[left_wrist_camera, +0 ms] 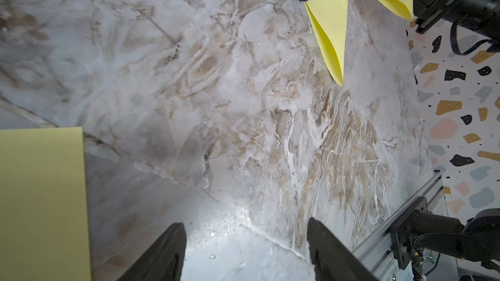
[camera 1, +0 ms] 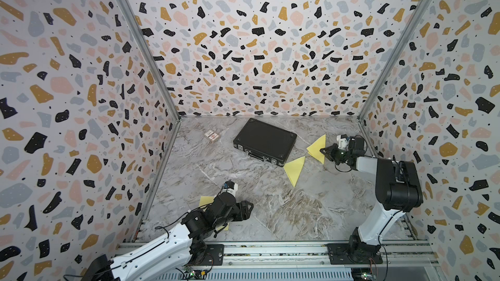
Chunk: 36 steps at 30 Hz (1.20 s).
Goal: Fold the square paper diagonally
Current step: Place the paper at the center of the board.
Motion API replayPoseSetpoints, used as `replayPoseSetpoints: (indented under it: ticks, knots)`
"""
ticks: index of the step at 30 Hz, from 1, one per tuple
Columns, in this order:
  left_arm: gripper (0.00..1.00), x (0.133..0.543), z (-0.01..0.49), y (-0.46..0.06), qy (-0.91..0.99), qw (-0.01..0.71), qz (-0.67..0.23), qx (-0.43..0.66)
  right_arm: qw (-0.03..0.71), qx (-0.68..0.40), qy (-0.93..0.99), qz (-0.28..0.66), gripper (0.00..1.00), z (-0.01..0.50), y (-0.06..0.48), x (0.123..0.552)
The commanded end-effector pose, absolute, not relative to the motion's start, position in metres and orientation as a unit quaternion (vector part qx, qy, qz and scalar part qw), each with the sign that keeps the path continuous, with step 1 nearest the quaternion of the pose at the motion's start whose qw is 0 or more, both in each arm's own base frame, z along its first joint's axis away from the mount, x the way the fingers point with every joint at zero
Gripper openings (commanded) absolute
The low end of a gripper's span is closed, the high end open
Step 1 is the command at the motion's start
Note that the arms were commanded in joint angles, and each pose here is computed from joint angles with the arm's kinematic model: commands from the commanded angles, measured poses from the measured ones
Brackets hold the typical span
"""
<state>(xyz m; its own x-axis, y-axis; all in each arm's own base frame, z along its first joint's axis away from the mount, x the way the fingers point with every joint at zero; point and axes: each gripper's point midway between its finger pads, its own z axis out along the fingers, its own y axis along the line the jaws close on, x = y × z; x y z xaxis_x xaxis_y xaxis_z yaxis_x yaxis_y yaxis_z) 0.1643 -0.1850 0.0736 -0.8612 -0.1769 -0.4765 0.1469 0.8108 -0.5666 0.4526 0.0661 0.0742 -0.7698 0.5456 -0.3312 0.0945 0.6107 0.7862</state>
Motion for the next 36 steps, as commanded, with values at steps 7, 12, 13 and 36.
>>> replayPoseSetpoints:
  ticks: [7,12,13,36]
  knots:
    - [0.75,0.166,0.071,-0.185,0.911,0.269,-0.312,-0.013,0.254,0.197,0.868,0.378,0.0,0.05,0.059,0.482]
    - [0.75,0.166,0.068,-0.186,0.914,0.263,-0.309,-0.01,0.253,0.176,0.883,0.355,0.0,0.048,0.065,0.488]
    - [0.75,0.166,0.068,-0.187,0.914,0.262,-0.309,-0.01,0.251,0.166,0.887,0.35,0.0,0.05,0.069,0.49]
    - [0.75,0.165,0.054,-0.187,0.917,0.253,-0.309,-0.018,0.236,0.091,0.917,0.308,0.0,0.059,0.12,0.507]
